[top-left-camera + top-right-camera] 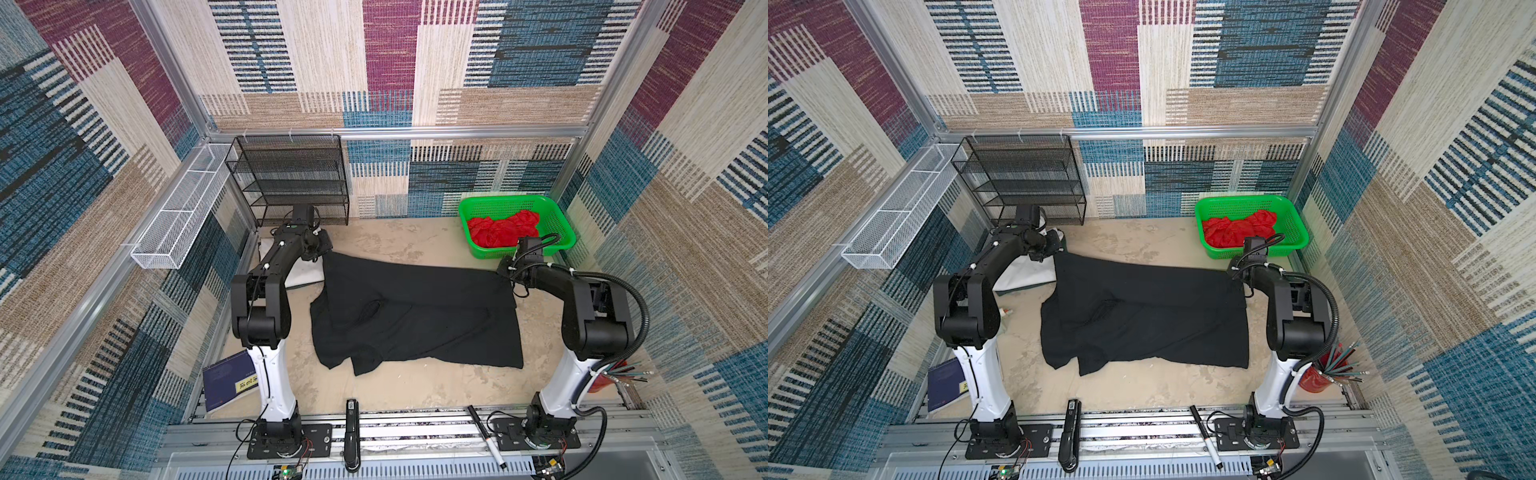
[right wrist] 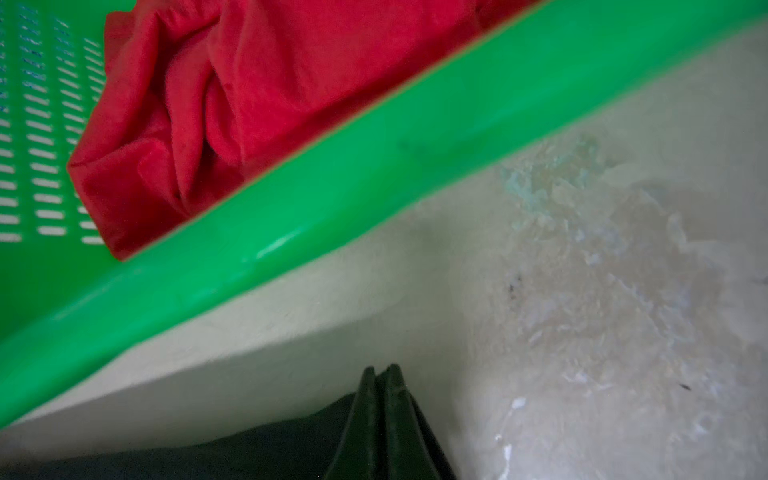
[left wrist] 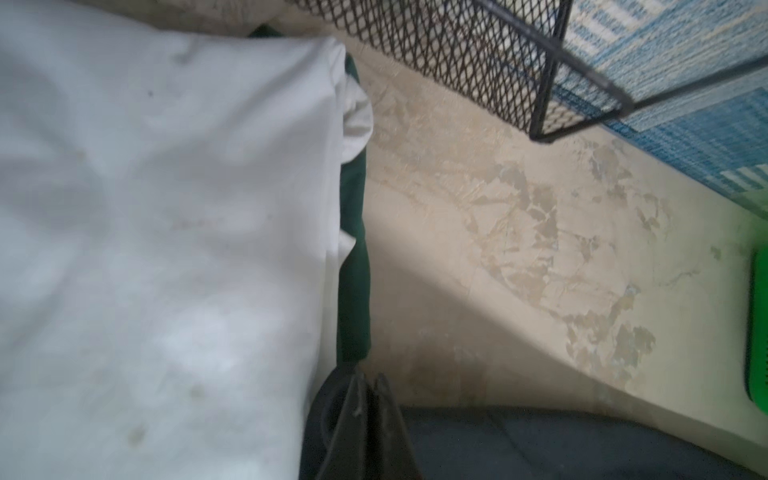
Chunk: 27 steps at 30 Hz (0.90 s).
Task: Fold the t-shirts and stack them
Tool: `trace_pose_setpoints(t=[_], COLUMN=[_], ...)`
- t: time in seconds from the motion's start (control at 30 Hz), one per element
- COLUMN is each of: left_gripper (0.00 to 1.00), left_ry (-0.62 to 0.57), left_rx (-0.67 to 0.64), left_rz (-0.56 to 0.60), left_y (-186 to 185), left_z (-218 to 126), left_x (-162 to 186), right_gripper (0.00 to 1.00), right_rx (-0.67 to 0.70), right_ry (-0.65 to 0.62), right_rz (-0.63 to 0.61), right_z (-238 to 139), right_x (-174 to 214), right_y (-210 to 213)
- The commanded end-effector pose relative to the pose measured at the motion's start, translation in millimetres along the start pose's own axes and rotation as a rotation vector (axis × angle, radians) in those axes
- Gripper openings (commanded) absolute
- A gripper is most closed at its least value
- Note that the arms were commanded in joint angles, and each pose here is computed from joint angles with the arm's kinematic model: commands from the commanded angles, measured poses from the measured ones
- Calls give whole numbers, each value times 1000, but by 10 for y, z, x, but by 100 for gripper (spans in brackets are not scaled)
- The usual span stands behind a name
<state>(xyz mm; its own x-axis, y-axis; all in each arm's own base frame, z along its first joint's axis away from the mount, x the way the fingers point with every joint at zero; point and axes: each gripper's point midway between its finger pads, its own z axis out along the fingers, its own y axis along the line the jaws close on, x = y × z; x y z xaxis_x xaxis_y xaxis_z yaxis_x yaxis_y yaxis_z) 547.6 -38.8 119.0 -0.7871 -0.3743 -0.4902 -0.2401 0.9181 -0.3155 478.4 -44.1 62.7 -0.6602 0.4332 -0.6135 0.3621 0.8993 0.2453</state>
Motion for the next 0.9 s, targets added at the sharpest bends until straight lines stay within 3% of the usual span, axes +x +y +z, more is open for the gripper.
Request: trace_pose_setpoints(t=[0.0, 0.07, 0.13, 0.27, 0.37, 0.5, 0.6, 0.77, 0.87], left_gripper=[29, 41, 47, 48, 48, 47, 47, 46, 45], left_ry=[-5, -13, -64, -133, -80, 99, 199, 348, 407], left_rx=[-26, -49, -65, -129, -78, -11, -32, -149, -140], left_rz=[36, 57, 82, 199, 278, 235, 211, 156, 97], left_y=[35, 62, 63, -75, -321, -324, -171, 238, 312], left_z=[104, 59, -100, -568, -773, -930, -1039, -1088, -1154], left_x=[-140, -130, -83, 280, 775, 1527, 1993, 2547, 2807], right_gripper=[45, 71, 81, 82, 83, 84, 83, 80, 79], right_rx=[-30, -35, -33, -80, -103, -93, -52, -18, -43], right_ry=[-102, -137, -161, -73, 49, 173, 213, 311, 333], right_rz=[15, -1, -6, -13, -22, -1, 12, 32, 34], right_z=[-49, -200, -388, -704, -842, -998, -1115, -1225, -1308], right_x=[-293, -365, -374, -92, 349, 923, 1235, 1670, 1828], right_y=[91, 107, 108, 208, 280, 235, 119, 57, 173])
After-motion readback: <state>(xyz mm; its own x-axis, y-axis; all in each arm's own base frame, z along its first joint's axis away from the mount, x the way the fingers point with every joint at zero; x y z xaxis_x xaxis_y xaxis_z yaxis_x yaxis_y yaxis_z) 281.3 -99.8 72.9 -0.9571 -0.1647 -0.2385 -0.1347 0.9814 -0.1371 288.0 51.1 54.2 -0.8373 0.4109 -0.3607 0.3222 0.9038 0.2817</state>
